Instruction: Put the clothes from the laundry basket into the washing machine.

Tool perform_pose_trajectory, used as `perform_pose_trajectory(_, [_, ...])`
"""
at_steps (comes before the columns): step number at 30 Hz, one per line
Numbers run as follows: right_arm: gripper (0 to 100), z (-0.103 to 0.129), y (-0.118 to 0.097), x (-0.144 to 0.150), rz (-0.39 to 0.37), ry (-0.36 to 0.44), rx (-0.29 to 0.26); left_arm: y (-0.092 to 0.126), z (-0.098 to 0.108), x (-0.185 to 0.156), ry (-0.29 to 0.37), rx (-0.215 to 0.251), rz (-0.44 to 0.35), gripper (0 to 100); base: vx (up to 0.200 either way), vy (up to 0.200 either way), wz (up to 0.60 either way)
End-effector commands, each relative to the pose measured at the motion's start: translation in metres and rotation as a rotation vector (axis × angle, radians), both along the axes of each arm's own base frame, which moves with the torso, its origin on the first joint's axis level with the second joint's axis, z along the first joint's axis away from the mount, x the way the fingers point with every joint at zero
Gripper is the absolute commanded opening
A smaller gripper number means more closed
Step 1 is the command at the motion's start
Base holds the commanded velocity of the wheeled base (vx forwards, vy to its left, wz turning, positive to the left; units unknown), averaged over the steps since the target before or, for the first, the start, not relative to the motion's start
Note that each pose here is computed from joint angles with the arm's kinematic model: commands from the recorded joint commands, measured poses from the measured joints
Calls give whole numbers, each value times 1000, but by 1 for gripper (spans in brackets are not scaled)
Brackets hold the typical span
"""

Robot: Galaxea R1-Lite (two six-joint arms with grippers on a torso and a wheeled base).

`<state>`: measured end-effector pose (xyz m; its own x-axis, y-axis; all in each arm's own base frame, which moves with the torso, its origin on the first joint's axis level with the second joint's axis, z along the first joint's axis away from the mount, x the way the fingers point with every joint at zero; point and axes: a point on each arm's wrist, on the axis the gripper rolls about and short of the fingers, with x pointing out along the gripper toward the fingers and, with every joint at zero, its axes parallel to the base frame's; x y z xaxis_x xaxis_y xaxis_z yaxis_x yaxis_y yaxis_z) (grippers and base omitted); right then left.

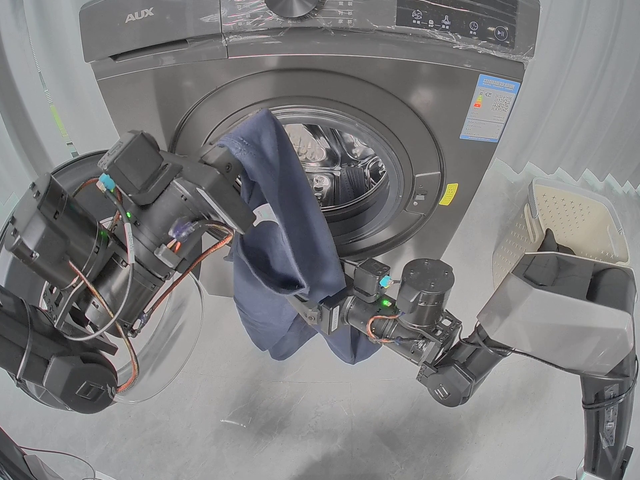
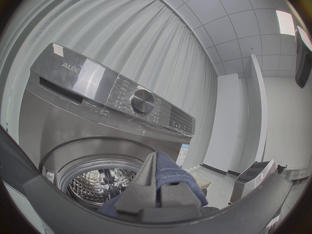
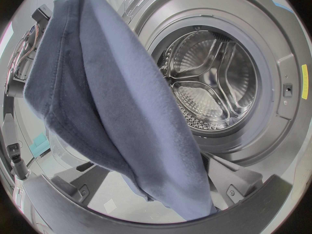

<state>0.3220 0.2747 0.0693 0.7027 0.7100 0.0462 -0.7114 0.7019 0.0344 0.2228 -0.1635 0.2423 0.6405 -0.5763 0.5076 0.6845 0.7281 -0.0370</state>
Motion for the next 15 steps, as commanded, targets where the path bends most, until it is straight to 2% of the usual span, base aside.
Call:
perform_pose_trajectory(1, [100, -11, 10, 1, 21, 4, -6, 0, 1, 0, -2, -3, 0, 0, 0, 0, 0])
perform_pose_trajectory(6, [100, -14, 20, 6, 33, -13, 12, 1, 3, 0, -9, -9, 0, 0, 0, 0, 0])
perform_pose_trajectory(14, [100, -18, 23, 10, 25, -14, 22, 2, 6, 1, -17, -19, 5, 0, 0, 0, 0])
perform_pose_trajectory(15, [0, -17, 23, 10, 23, -15, 25, 2, 6, 1, -16, -18, 6, 0, 0, 0, 0])
